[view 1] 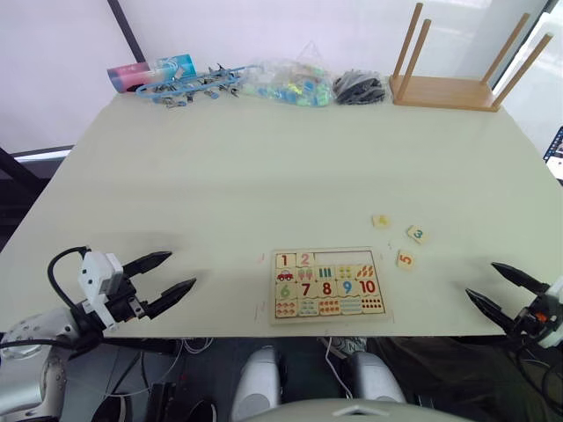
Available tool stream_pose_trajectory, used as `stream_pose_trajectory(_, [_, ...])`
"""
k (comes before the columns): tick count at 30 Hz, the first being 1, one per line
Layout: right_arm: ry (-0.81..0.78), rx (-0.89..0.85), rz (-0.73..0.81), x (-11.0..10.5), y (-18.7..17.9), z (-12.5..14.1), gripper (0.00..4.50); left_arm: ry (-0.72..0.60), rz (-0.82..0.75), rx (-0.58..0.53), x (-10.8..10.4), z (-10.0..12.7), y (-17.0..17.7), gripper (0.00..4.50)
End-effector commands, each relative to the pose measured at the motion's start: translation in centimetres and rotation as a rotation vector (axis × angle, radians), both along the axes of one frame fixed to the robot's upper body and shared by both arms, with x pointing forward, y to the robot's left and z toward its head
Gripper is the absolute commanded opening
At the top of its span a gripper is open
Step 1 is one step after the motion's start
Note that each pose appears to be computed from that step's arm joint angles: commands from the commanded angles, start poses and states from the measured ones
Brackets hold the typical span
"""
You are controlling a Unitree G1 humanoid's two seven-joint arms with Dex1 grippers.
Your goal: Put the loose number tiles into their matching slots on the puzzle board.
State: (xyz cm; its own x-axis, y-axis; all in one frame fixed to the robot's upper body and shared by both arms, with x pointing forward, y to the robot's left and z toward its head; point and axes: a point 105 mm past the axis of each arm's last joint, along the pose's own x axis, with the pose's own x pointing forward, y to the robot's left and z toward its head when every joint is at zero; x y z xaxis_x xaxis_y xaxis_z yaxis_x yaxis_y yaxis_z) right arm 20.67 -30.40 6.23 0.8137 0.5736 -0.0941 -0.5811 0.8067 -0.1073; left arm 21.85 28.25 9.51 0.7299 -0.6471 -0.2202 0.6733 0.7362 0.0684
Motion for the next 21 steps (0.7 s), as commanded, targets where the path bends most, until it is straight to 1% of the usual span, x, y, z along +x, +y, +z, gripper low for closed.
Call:
stream_pose_trajectory(1, [-0.053,-0.013,0.007,0.3,0.1,1.3,4.5,-0.035,-0.044,0.021,0.2,1.0,-0.3,4.38])
stream_pose_trajectory(5, [-0.066,0.003,0.03,0.8,0.8,2.2,4.5,-0.048,-0.11,0.022,0.6,1.4,-0.9,4.38])
stream_pose_trajectory(11, [-0.073,0.016,0.085,2.7,2.2,3.9,4.5,-0.064,-0.238,0.032,1.6,2.1,-1.6,4.38])
stream_pose_trajectory(13, [-0.089,-0.032,0.068,3.5,2.1,4.1,4.5,-0.066,-0.281,0.041,1.9,2.2,-2.0,4.38])
stream_pose_trajectory(15, [-0.066,-0.056,0.069,4.2,2.2,4.0,4.5,-0.074,-0.329,0.046,2.3,2.4,-2.5,4.38])
stream_pose_trajectory(18, [0.004,-0.074,0.096,5.9,2.9,3.8,4.5,-0.089,-0.448,0.039,2.8,3.1,-3.8,4.38])
stream_pose_trajectory(21, [0.045,-0.114,0.098,7.2,3.3,3.8,4.5,-0.083,-0.526,0.034,2.8,3.4,-4.5,4.38])
